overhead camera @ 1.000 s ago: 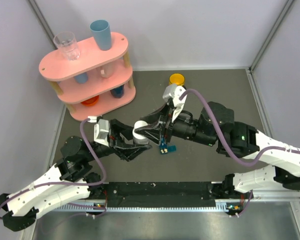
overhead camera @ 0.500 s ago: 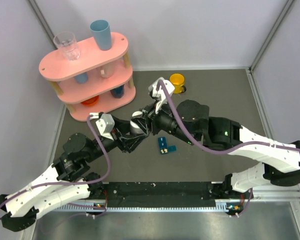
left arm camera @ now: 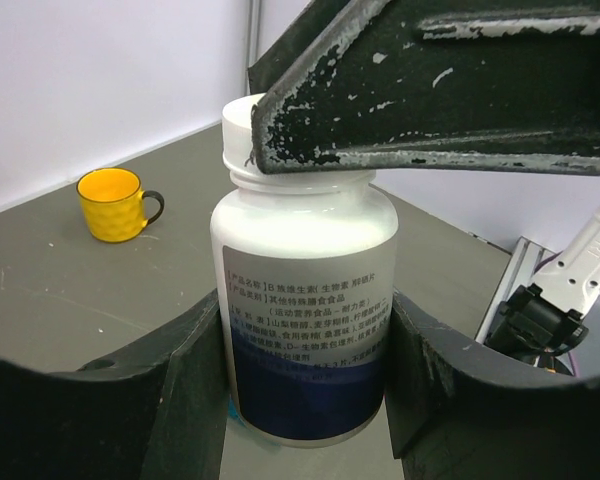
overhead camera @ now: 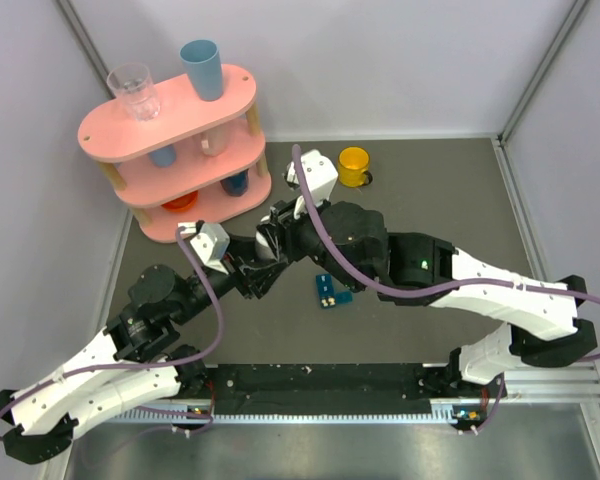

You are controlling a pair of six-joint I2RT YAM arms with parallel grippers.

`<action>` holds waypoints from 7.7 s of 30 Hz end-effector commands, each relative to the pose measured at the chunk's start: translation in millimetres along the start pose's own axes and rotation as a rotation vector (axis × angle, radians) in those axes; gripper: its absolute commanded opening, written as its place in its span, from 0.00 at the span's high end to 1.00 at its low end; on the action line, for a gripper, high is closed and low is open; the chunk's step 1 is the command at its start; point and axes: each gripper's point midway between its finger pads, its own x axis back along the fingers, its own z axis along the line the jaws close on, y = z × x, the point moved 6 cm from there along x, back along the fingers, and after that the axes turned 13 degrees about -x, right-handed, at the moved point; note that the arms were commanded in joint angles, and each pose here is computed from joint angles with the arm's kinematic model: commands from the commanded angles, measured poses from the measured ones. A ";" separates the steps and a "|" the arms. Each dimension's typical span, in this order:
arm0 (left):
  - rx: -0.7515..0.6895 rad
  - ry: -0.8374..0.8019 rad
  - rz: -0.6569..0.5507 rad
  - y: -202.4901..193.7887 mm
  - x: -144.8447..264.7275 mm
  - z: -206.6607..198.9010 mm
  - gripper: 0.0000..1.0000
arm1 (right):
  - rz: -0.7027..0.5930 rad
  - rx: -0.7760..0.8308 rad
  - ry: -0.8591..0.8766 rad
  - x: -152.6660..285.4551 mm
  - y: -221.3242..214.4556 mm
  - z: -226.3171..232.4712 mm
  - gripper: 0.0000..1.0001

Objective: Sort the pills into containers
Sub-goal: Screw the lid of the pill bottle onto the pill bottle.

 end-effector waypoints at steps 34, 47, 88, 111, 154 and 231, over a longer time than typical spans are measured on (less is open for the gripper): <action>0.019 -0.049 -0.300 52.3 8.2 -5.5 1.00 | -0.105 -0.004 0.232 40.9 32.7 2.7 0.25; 0.018 -0.060 -0.295 48.9 7.6 -6.9 1.00 | -0.094 0.028 0.437 61.6 33.7 14.3 0.22; 0.020 -0.947 -0.320 68.4 38.5 -92.9 1.00 | 0.007 0.308 1.082 138.0 26.1 40.7 0.39; 0.021 -0.940 -0.328 65.0 40.0 -92.8 1.00 | 0.026 0.278 1.135 123.0 19.0 60.0 0.45; 0.043 -0.953 -0.383 71.5 44.3 -94.1 1.00 | 0.024 0.254 1.166 130.2 17.6 58.4 1.00; -0.128 -0.071 -0.274 89.3 18.2 -1.8 1.00 | 0.088 0.090 0.043 -3.0 -11.2 16.8 0.58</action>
